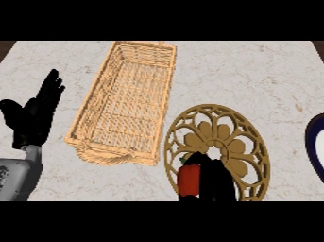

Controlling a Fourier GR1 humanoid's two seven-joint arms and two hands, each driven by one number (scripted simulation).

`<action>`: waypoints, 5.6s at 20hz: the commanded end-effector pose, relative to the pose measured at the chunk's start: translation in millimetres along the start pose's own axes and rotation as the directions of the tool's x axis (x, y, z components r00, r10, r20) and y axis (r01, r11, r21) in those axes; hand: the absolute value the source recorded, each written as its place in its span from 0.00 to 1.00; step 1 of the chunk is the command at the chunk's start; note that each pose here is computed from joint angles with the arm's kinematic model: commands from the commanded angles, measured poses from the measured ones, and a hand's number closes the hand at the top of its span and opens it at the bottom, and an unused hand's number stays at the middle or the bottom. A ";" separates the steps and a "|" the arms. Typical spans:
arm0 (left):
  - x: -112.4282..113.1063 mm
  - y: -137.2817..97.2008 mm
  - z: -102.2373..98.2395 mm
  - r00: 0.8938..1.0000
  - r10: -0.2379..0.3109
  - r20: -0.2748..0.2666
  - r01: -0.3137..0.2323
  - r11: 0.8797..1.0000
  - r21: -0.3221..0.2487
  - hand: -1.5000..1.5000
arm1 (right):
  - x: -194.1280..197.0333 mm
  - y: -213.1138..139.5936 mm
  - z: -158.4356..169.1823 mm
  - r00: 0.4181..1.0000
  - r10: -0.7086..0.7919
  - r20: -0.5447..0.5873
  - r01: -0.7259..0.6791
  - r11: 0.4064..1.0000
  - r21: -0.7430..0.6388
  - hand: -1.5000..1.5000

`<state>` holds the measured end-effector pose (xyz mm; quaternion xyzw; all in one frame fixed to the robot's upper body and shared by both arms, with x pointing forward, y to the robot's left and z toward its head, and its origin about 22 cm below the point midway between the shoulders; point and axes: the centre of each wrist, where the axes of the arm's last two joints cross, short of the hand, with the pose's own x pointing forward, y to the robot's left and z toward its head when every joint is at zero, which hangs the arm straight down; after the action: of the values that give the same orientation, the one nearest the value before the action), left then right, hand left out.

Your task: Pick the bell pepper from the placemat and place it in the basket

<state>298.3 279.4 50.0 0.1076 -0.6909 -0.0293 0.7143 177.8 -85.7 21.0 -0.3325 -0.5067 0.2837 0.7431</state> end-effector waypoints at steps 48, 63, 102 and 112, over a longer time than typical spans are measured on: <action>-3.3 3.2 1.9 1.000 -0.003 -0.015 0.004 1.000 0.031 0.50 | 87.5 21.6 81.0 0.709 -0.281 0.647 0.334 0.942 0.043 1.00; 5.2 -3.7 -6.8 1.000 -0.014 0.027 0.014 1.000 -0.005 0.50 | 124.4 2.2 31.6 0.845 -0.180 0.503 0.264 0.959 -0.100 1.00; 2.9 -10.4 -2.4 1.000 -0.004 0.011 0.004 1.000 -0.014 0.50 | 255.0 -28.9 -99.7 0.704 0.581 0.408 -0.469 0.812 -0.348 1.00; 3.6 -5.2 1.3 1.000 -0.003 -0.006 0.003 1.000 -0.009 0.50 | 231.7 -16.9 -119.2 0.688 0.611 0.392 -0.495 0.789 -0.363 1.00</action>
<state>299.9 271.0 49.6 0.1034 -0.6925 -0.0404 0.7128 365.0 64.3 155.3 -0.4667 -0.5907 0.5015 0.4263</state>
